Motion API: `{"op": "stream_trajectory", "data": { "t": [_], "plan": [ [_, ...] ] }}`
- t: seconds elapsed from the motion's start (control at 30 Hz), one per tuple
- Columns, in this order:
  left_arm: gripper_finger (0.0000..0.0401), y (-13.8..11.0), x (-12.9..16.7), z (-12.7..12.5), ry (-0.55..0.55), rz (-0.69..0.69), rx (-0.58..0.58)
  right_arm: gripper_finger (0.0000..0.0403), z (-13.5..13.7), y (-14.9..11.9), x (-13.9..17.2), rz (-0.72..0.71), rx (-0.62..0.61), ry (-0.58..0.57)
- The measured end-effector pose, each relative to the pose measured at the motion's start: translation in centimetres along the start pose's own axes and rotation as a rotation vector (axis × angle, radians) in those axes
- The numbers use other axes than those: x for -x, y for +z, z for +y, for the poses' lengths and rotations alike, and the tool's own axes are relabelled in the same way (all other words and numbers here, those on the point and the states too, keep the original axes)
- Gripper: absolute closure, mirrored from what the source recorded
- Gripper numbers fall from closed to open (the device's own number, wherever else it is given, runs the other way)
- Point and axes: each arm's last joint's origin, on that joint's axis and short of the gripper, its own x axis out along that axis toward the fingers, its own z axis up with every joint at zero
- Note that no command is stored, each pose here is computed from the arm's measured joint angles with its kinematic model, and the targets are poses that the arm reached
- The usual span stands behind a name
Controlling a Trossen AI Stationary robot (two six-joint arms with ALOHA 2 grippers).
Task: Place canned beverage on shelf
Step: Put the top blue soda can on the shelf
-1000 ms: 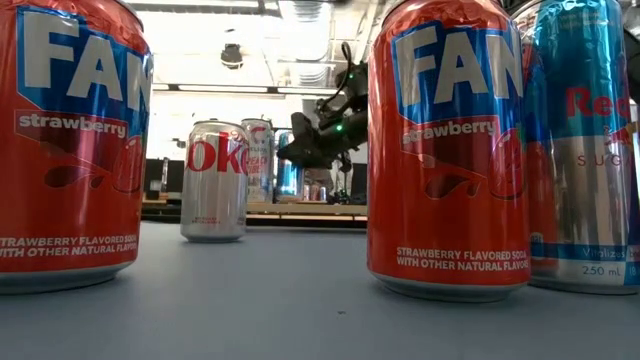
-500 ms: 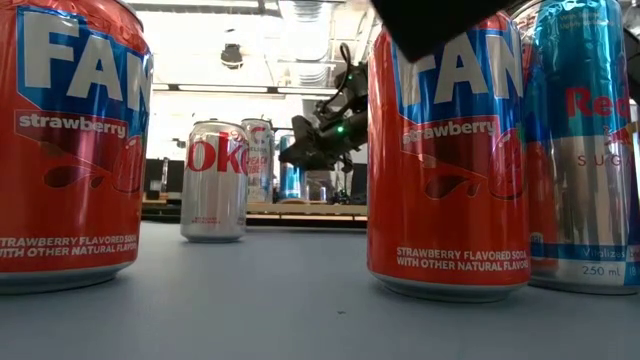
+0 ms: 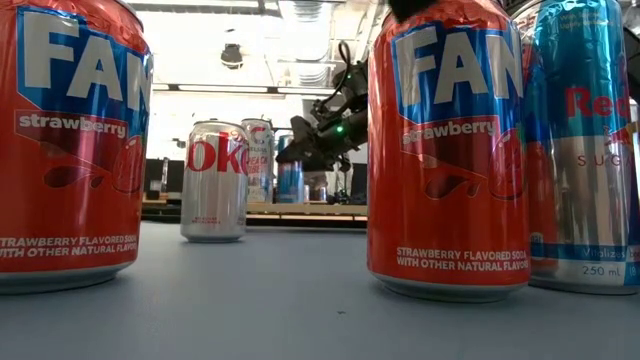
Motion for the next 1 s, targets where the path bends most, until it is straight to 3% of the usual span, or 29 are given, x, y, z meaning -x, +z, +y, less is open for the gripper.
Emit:
{"op": "stream_trajectory", "data": {
  "t": [0.33, 0.63, 0.83, 1.0],
  "plan": [
    [0.0135, 0.0, 0.0, 0.0, 0.0, 0.002, 0.003, 0.0044, 0.0, 0.2, 0.5, 0.047, 0.02, -0.034],
    [0.0135, 0.0, 0.0, 0.0, 0.0, 0.002, 0.003, 0.0048, 1.3, 5.4, 5.2, 0.058, 0.118, -0.039],
    [0.0135, 0.0, 0.0, 0.0, 0.0, 0.002, 0.003, 0.0116, 3.4, 5.3, 7.2, 0.179, 0.172, -0.204],
    [0.0135, 0.0, 0.0, 0.0, 0.003, 0.002, -0.001, 0.0237, 4.3, 4.4, 6.5, 0.18, 0.13, -0.213]
  ]
}}
